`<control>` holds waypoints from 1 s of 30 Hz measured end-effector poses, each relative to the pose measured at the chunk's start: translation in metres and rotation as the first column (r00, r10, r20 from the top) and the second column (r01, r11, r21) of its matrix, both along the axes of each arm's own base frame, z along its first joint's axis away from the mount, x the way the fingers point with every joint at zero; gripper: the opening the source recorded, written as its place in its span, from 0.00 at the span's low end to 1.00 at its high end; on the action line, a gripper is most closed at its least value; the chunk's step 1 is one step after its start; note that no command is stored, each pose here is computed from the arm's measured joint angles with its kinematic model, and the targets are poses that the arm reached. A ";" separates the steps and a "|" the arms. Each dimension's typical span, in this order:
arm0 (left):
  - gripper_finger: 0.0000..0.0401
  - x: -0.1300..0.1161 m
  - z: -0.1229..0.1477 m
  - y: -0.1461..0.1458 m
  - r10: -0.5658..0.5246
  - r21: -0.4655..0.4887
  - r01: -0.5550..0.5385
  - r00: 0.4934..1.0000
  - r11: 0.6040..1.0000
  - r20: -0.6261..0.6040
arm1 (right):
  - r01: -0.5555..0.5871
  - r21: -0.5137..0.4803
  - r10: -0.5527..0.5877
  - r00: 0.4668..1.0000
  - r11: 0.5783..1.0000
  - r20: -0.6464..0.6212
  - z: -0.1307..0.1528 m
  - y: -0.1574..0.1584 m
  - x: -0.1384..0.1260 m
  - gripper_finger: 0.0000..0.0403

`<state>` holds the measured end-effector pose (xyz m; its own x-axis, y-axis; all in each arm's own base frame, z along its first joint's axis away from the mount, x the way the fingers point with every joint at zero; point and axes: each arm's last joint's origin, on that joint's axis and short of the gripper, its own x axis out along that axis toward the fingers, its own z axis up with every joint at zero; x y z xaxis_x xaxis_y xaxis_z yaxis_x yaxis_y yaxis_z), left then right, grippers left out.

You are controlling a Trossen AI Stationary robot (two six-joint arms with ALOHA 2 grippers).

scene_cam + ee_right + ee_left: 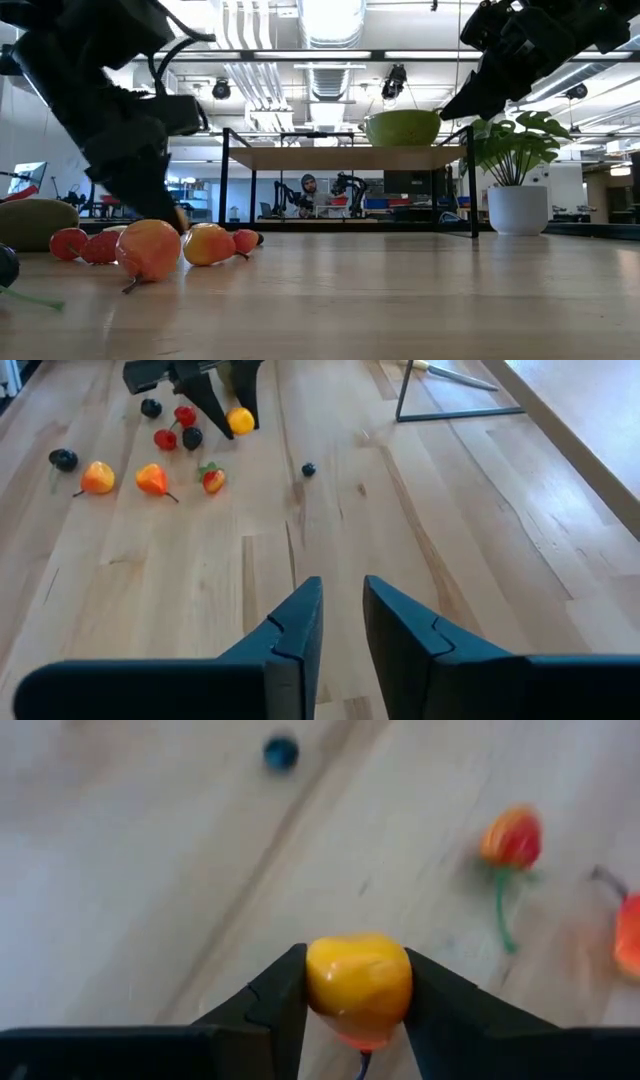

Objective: Build produce basket
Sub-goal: Put the pear into the green basket

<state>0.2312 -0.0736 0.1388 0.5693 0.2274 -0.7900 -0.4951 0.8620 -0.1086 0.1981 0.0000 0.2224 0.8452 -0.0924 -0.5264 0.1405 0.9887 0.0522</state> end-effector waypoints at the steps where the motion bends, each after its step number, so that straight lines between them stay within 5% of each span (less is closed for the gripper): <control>1: 0.36 0.002 0.001 0.000 -0.006 0.011 0.006 1.000 1.000 0.019 | 0.000 0.000 0.000 1.000 1.000 0.001 0.000 0.000 0.000 0.19; 10: 0.36 0.029 0.029 -0.004 -0.136 0.193 0.072 0.930 0.978 0.342 | -0.004 -0.005 0.004 1.000 1.000 0.023 0.002 0.000 0.001 0.27; 19: 0.36 0.049 0.080 0.008 -0.308 0.429 -0.004 0.689 0.903 0.656 | -0.085 0.022 0.080 0.982 0.996 0.171 0.006 0.003 0.006 0.33; 24: 0.36 0.056 0.092 0.022 -0.397 0.482 0.003 0.571 0.876 0.718 | -0.130 0.005 0.124 0.960 0.992 0.251 0.007 0.006 0.007 0.35; 30: 0.36 0.076 0.097 0.040 -0.463 0.514 0.033 0.488 0.857 0.740 | -0.171 -0.034 0.173 0.941 0.985 0.292 0.007 0.013 0.014 0.37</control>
